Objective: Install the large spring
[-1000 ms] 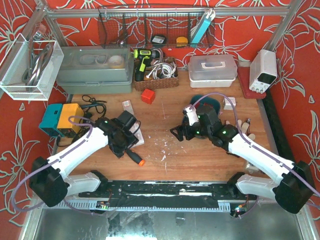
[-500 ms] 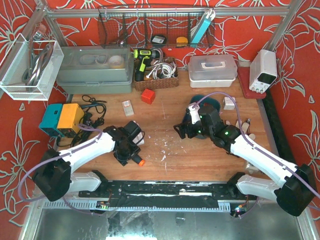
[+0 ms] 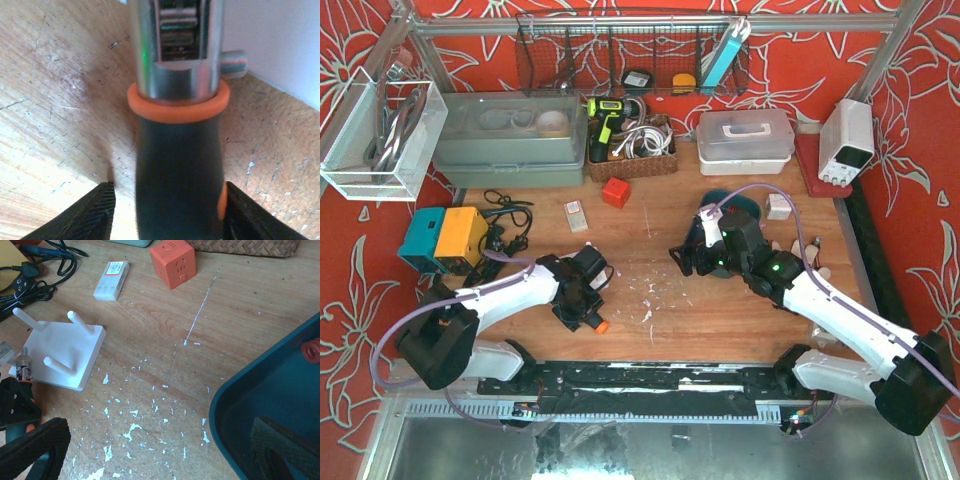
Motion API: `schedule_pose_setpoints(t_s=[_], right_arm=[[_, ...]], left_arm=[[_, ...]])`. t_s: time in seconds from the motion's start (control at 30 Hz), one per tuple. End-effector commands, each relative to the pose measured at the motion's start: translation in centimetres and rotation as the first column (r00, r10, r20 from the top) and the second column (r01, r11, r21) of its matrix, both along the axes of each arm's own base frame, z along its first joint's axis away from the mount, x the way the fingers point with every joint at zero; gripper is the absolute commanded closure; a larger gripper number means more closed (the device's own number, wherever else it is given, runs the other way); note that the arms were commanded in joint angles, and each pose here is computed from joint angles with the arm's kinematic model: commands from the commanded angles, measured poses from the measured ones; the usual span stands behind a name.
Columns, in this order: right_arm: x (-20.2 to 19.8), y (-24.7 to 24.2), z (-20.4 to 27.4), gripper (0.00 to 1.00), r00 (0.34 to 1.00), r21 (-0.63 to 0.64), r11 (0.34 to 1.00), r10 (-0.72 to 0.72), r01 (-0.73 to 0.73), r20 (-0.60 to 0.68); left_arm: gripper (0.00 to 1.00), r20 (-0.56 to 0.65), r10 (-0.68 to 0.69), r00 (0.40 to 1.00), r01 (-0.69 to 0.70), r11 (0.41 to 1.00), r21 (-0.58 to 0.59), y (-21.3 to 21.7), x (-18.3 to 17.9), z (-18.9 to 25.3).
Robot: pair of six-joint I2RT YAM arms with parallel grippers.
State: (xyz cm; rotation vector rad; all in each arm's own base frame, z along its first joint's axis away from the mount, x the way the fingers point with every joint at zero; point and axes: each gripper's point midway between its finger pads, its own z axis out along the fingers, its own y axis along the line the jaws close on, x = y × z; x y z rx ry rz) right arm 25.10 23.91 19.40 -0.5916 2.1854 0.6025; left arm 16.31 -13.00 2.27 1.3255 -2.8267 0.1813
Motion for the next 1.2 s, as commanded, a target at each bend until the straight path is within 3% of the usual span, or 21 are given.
schedule_pose_setpoints(t_s=[0.0, 0.13, 0.37, 0.5, 0.67, 0.8, 0.9, 1.07, 1.17], right_arm=[[-0.1, -0.6, 0.1, 0.01, 1.0, -0.016, 1.0, -0.017, 0.018, 0.013], [0.0, -0.7, 0.1, 0.01, 1.0, -0.02, 0.999, -0.025, 0.025, 0.016], [0.1, -1.3, 0.4, 0.01, 0.998, -0.024, 0.998, -0.052, 0.052, 0.034], [0.2, -1.6, 0.7, 0.01, 0.997, -0.018, 0.997, -0.068, 0.069, 0.048], [0.2, -1.8, 0.7, 0.01, 0.996, -0.017, 0.997, -0.075, 0.076, 0.051], [0.4, -2.5, 1.0, 0.01, 0.992, -0.028, 0.993, -0.11, 0.112, 0.068], [1.2, -4.5, 1.2, 0.01, 0.971, -0.055, 0.974, -0.214, 0.221, 0.106], [1.9, -8.3, 1.6, 0.01, 0.906, -0.076, 0.913, -0.383, 0.401, 0.182], [1.9, -9.1, 1.8, 0.01, 0.882, -0.037, 0.896, -0.428, 0.443, 0.196]], left_arm=[[0.47, -0.001, 0.021, 1.0, -0.021, 0.999, 0.036, 0.7, -0.3, -0.1], [0.63, 0.014, 0.029, 0.999, -0.029, 0.999, 0.044, 1.0, -0.2, 0.7], [0.74, 0.091, 0.029, 0.995, -0.034, 0.998, 0.049, 1.4, 0.8, 4.4], [0.8, 0.227, 0.037, 0.973, -0.039, 0.999, 0.004, 0.7, 3.1, 8.3], [0.85, 0.406, -0.011, 0.914, -0.005, 0.999, 0.039, -0.1, 7.7, 13.4], [0.85, 0.554, -0.192, 0.81, 0.153, 0.981, 0.116, -2.7, 13.0, 16.2], [0.86, 0.612, -0.325, 0.721, 0.261, 0.945, 0.195, -4.7, 16.1, 16.5], [0.94, 0.652, -0.537, 0.535, 0.493, 0.825, 0.276, -9.6, 19.7, 15.8], [1.0, 0.622, -0.672, 0.403, 0.583, 0.712, 0.392, -11.4, 21.7, 15.1]])
